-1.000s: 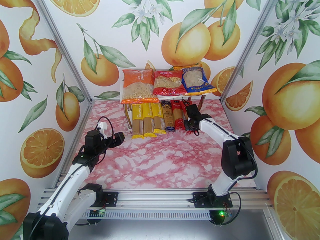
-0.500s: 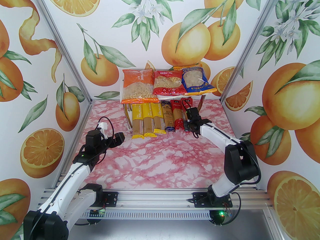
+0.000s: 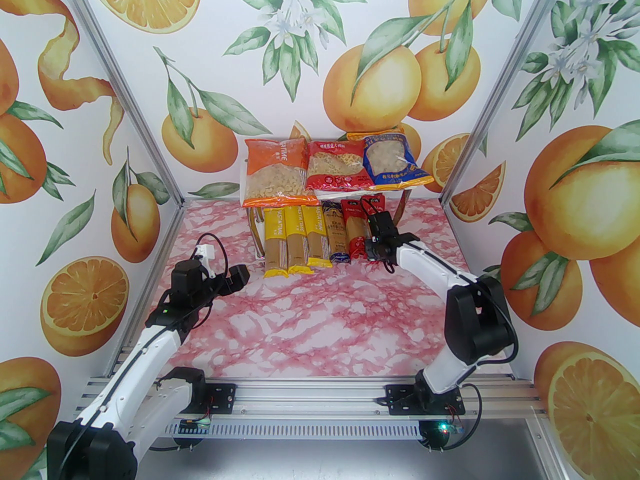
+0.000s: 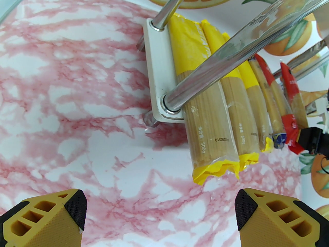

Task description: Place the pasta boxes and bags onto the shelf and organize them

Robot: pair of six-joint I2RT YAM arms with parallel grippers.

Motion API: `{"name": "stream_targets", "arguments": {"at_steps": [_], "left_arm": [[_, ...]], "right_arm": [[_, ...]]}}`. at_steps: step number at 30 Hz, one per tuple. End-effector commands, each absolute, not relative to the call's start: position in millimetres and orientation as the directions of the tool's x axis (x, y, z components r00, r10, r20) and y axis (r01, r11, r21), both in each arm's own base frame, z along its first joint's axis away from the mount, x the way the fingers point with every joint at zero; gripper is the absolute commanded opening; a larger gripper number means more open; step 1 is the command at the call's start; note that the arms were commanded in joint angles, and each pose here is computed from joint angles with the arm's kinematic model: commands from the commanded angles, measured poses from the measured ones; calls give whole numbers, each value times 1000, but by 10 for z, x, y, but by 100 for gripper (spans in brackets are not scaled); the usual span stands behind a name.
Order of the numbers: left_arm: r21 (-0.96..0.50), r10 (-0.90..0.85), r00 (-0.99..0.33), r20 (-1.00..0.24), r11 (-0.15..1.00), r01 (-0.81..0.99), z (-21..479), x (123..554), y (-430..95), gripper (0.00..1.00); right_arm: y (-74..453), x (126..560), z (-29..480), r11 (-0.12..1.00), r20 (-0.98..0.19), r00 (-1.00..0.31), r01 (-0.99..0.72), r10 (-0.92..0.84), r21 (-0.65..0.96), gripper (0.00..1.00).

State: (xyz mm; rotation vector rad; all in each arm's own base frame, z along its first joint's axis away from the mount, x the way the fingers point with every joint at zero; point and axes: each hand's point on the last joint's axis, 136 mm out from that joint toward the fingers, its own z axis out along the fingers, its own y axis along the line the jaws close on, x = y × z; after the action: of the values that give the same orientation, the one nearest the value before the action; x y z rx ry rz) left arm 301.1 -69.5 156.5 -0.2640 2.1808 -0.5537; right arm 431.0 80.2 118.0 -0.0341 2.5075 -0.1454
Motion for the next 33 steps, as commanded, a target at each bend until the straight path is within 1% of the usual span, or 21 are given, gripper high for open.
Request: {"name": "stream_targets", "arguments": {"at_steps": [1, 6, 9, 19, 26, 33], "left_arm": [[-468, -368, -572, -733, 883, 31, 1774, 3097, -675, 100], [-472, -369, -576, -730, 881, 33, 1770, 3115, -688, 100], [-473, -371, -573, -731, 880, 34, 1787, 3114, -686, 99], [-473, -376, -566, -734, 880, 29, 1762, 3057, -666, 99], [-479, -378, -563, -735, 877, 35, 1732, 3055, -676, 100], [-478, -379, -561, -736, 878, 35, 1733, 3056, -664, 100]], "right_arm": [[987, 5085, 2328, 998, -886, -461, 8, -55, -67, 0], [1032, 5026, 2330, 995, -887, -452, -38, -95, -87, 0], [1073, 4926, 2334, 993, -884, -454, -82, -113, -85, 0], [1052, 4643, 2335, 985, -866, -477, -147, -148, -87, 0], [881, 4775, 2413, 989, -857, -495, -86, -145, -117, 0], [840, 4961, 2247, 980, -822, -535, -78, -196, -183, 0]]}}
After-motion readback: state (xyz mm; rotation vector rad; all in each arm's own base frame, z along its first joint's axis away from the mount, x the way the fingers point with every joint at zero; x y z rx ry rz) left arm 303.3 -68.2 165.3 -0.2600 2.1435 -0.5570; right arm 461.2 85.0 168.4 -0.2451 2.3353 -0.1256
